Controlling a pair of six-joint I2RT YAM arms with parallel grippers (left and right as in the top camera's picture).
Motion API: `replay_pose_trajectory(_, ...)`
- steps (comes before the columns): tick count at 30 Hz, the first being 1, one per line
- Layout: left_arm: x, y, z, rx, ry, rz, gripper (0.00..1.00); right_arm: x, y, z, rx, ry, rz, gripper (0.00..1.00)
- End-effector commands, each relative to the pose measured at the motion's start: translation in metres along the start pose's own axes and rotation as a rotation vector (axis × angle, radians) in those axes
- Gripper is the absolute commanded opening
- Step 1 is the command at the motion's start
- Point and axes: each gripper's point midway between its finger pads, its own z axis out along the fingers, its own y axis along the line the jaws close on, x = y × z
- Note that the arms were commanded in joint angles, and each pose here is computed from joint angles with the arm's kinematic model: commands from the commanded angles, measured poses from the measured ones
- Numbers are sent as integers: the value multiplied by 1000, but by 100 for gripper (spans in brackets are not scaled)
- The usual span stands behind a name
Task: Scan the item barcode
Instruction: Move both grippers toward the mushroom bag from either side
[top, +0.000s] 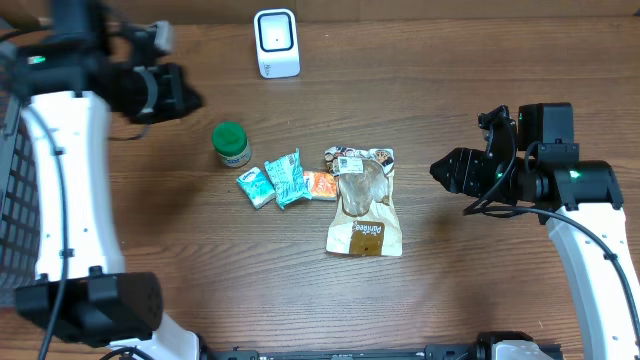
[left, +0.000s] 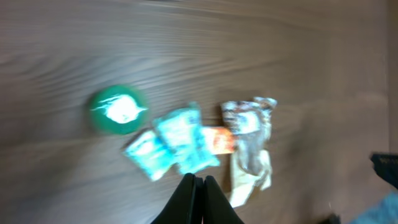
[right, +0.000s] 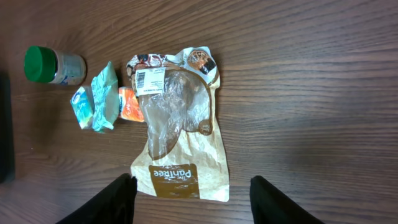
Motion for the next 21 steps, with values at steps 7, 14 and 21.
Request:
replay_pose_trajectory(7, 67, -116, 126, 140, 245, 25, 4, -5, -4, 12, -2, 40, 20, 55)
replay_pose_trajectory(14, 134, -140, 217, 113, 430, -41, 4, -5, -4, 14, -2, 42, 21, 55)
replay_pose_trajectory(21, 165, -126, 256, 46, 540, -73, 4, -5, -4, 14, -1, 41, 20, 55)
